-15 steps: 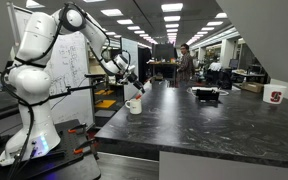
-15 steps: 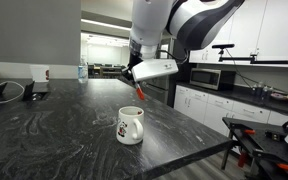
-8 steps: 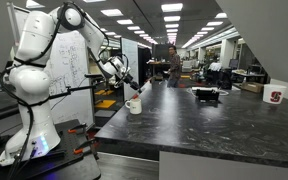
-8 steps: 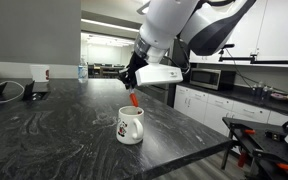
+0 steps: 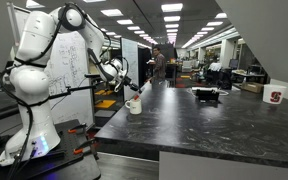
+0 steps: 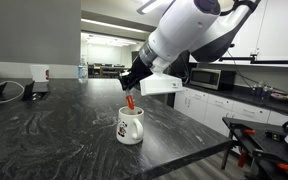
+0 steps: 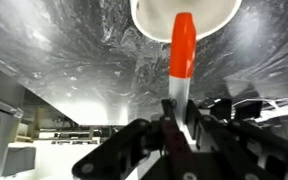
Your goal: Pick up the marker and put it in the cup
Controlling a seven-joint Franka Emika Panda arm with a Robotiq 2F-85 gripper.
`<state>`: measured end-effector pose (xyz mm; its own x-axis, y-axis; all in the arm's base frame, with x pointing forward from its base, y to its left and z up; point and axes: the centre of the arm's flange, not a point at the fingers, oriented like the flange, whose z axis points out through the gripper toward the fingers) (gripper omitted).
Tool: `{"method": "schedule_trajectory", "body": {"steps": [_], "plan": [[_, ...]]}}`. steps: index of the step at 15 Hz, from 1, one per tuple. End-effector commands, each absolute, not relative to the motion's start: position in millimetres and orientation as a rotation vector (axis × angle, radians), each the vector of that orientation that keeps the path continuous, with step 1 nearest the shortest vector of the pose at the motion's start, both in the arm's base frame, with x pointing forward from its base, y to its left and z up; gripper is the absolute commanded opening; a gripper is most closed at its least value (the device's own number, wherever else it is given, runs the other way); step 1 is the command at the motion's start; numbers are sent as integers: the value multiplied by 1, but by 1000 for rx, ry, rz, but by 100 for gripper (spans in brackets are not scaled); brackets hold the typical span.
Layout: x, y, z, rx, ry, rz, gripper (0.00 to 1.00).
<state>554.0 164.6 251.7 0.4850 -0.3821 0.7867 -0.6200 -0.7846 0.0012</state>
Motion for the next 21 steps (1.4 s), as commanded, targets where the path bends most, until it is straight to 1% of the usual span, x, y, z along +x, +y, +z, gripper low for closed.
{"method": "schedule_trajectory", "body": {"steps": [1,2,3,6,7,10,11,17,21], "plan": [[548,157,239,2454,-854,1201,5],[547,156,236,2455,-846,1204,44],[547,155,233,2458,-838,1193,45],[546,154,229,2472,-849,1197,65],[546,155,230,2475,-852,1200,73],[548,154,244,2515,-940,1134,95],[550,152,254,2542,-1001,1080,100],[573,110,321,2728,-1216,670,100],[583,90,335,2840,-1230,331,100]]}}
